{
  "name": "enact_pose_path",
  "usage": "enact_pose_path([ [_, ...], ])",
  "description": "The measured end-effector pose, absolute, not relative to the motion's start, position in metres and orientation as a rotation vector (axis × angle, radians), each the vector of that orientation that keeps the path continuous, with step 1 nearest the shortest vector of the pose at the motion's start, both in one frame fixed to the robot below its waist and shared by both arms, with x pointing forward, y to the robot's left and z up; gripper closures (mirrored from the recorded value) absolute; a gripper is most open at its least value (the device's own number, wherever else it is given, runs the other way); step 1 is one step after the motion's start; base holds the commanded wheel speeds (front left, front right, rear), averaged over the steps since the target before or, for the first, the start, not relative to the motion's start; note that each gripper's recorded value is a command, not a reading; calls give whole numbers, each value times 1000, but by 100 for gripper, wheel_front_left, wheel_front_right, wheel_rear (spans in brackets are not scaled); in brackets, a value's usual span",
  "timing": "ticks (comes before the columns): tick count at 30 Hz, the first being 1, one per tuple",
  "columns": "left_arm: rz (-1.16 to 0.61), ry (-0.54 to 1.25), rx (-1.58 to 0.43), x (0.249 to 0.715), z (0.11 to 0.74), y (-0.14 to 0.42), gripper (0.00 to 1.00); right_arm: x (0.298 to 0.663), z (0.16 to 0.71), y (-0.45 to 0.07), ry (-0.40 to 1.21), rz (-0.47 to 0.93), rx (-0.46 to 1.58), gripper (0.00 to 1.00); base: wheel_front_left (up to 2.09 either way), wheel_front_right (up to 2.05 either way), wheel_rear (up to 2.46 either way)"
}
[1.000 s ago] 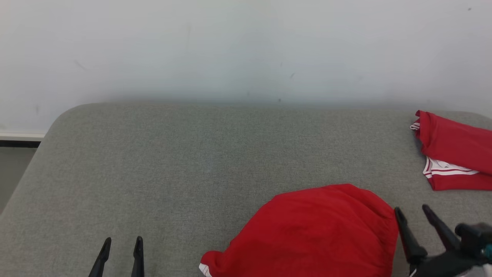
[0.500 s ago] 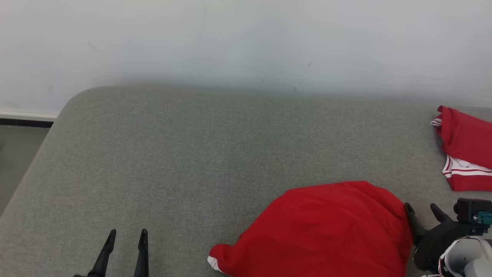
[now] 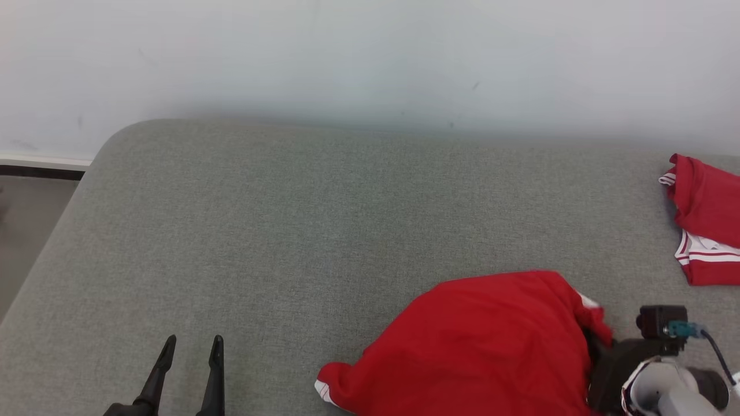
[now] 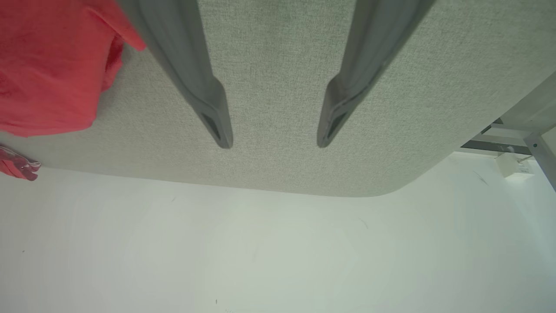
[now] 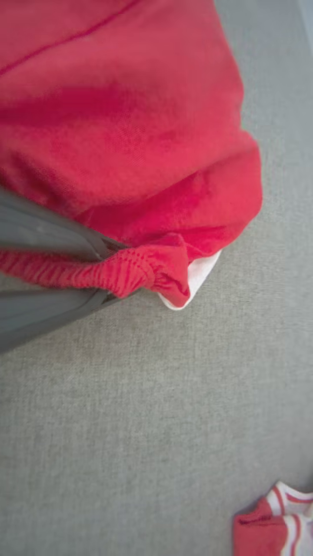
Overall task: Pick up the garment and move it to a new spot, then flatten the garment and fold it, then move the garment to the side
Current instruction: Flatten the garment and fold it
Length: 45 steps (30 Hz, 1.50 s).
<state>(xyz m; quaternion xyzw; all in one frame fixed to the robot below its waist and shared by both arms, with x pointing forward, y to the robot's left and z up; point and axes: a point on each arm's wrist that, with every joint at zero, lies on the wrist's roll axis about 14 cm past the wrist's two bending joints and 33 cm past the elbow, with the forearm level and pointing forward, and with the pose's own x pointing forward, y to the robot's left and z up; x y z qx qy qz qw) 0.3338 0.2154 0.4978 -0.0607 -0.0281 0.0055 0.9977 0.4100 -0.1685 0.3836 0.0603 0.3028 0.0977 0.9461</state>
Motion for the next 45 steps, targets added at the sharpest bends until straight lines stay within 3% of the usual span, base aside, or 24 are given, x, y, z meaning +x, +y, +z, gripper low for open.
enact_pose_path([
  [9,1,-72,-124,333,502,212,0,468,501,-146,157,316,46,100,0,0,0],
  [14,9,-73,-128,330,502,214,0,487,542,-136,17,342,30,100,0,0,0],
  [17,20,-71,-130,327,502,217,0,493,542,-134,24,335,21,100,0,0,0],
  [19,25,-70,-131,325,501,218,0,492,519,-132,116,335,-6,0,0,0,0],
  [22,32,-66,-132,322,500,219,0,496,513,-133,127,327,-34,0,0,0,0],
  [32,29,-82,-123,320,504,222,0,498,561,-153,-63,274,-64,0,0,0,0],
  [45,-18,-108,-119,325,513,209,0,432,573,-177,-204,213,69,0,0,0,0],
])
